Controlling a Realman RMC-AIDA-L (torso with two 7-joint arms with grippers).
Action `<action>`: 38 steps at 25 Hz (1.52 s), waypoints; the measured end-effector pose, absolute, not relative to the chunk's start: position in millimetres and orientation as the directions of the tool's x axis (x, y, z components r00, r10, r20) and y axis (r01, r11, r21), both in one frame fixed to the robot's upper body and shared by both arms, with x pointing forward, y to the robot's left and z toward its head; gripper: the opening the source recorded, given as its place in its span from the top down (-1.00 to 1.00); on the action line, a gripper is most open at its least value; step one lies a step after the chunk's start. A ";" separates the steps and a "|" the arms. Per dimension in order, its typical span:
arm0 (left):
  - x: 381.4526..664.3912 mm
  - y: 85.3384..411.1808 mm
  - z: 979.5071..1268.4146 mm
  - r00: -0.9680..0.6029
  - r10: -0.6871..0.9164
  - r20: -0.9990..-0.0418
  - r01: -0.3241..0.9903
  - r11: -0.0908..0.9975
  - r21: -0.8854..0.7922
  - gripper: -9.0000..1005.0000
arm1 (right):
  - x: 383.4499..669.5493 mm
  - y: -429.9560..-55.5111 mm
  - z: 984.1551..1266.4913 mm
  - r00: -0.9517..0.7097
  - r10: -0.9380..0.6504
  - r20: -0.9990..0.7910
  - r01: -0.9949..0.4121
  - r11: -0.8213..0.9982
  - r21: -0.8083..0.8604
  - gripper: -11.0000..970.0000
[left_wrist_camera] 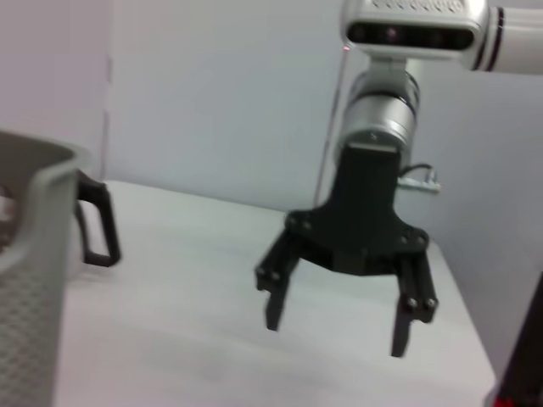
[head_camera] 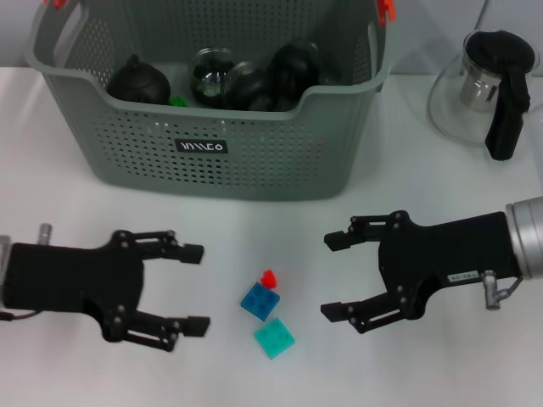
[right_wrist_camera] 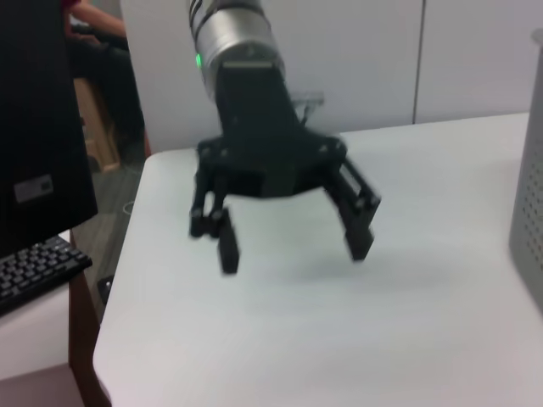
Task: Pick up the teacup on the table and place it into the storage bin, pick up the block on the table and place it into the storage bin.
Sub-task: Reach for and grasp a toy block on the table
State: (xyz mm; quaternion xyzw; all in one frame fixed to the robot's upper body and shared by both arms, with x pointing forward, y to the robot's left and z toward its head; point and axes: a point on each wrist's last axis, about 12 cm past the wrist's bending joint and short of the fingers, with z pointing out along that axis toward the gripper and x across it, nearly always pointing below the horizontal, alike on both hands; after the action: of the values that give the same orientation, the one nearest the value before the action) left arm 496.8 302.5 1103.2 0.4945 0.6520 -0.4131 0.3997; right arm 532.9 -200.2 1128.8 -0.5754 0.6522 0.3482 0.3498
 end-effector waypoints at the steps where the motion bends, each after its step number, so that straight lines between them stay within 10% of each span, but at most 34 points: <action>1: 497.4 298.6 1102.8 -0.197 0.320 -0.927 0.976 0.159 -0.152 -0.79 | 533.5 -201.8 1129.8 -0.102 -0.503 -0.858 -0.993 0.102 0.058 -0.92; 25: 549.4 204.1 1156.7 -0.248 0.818 -0.519 0.969 0.218 -0.118 -0.78 | 555.2 -223.1 1143.9 -0.199 -0.408 -0.891 -0.963 0.249 0.101 -0.92; 38: 566.2 172.7 1139.6 0.106 0.936 -0.336 0.994 -0.087 0.070 -0.78 | 557.6 -231.4 1142.2 -0.228 -0.376 -0.898 -0.951 0.285 0.123 -0.92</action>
State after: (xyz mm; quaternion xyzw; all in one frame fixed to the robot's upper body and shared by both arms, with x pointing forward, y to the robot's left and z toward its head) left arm 566.2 172.7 1139.6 0.7301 0.6607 -0.1030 0.1408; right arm 557.6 -231.4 1142.2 -0.4768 0.6956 0.3610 0.3980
